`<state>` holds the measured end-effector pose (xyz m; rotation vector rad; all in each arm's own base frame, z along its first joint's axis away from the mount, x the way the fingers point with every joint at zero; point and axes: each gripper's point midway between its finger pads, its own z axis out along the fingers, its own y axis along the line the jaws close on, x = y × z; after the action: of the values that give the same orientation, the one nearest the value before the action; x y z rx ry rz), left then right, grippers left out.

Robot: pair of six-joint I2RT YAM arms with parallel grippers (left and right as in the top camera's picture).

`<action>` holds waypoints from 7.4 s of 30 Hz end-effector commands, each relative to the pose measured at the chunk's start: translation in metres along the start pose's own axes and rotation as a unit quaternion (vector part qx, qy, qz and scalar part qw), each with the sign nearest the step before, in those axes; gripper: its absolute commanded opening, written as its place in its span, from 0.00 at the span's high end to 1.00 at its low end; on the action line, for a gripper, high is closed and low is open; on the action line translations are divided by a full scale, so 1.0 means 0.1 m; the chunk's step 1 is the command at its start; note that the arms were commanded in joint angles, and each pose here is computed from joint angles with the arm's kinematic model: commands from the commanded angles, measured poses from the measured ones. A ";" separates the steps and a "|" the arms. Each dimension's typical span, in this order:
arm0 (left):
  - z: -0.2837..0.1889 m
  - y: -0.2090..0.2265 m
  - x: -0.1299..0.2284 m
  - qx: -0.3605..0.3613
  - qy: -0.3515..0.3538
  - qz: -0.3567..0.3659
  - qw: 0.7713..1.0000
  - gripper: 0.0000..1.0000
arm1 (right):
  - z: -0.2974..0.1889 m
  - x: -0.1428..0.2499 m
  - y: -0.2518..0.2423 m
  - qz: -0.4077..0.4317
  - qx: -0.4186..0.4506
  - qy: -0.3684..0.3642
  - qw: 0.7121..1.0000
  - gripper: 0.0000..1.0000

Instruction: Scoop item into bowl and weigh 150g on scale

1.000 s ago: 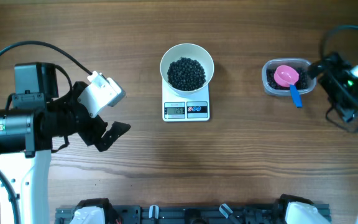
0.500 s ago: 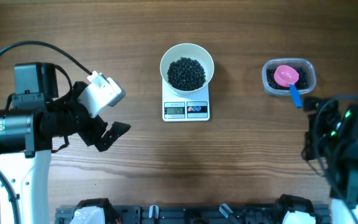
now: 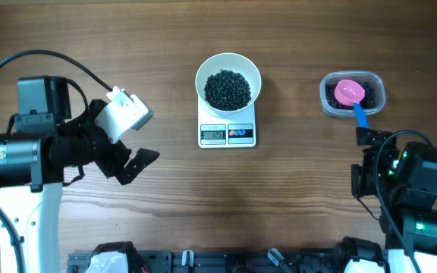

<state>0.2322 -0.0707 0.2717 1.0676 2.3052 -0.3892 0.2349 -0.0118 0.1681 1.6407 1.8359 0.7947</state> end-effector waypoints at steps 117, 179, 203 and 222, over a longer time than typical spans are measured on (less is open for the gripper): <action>0.02 -0.01 0.01 0.003 0.003 -0.005 1.000 0.00 | 0.62 -0.80 1.14 -0.660 0.222 0.042 0.716 0.95; 0.02 -0.01 0.01 0.003 0.003 -0.005 1.000 0.00 | 1.13 -0.88 0.74 -0.523 0.002 0.253 0.814 0.96; 0.02 -0.01 0.01 0.003 0.003 -0.005 1.000 0.00 | 0.67 0.41 1.65 -0.552 -0.167 0.288 0.764 0.96; 0.02 -0.01 0.01 0.003 0.003 -0.005 1.000 0.00 | 1.01 1.74 1.79 -0.853 -0.093 0.119 0.499 0.96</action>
<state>0.2322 -0.0707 0.2715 1.0676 2.3055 -0.3895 0.4024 0.1919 0.2184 -0.7568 2.3095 0.4078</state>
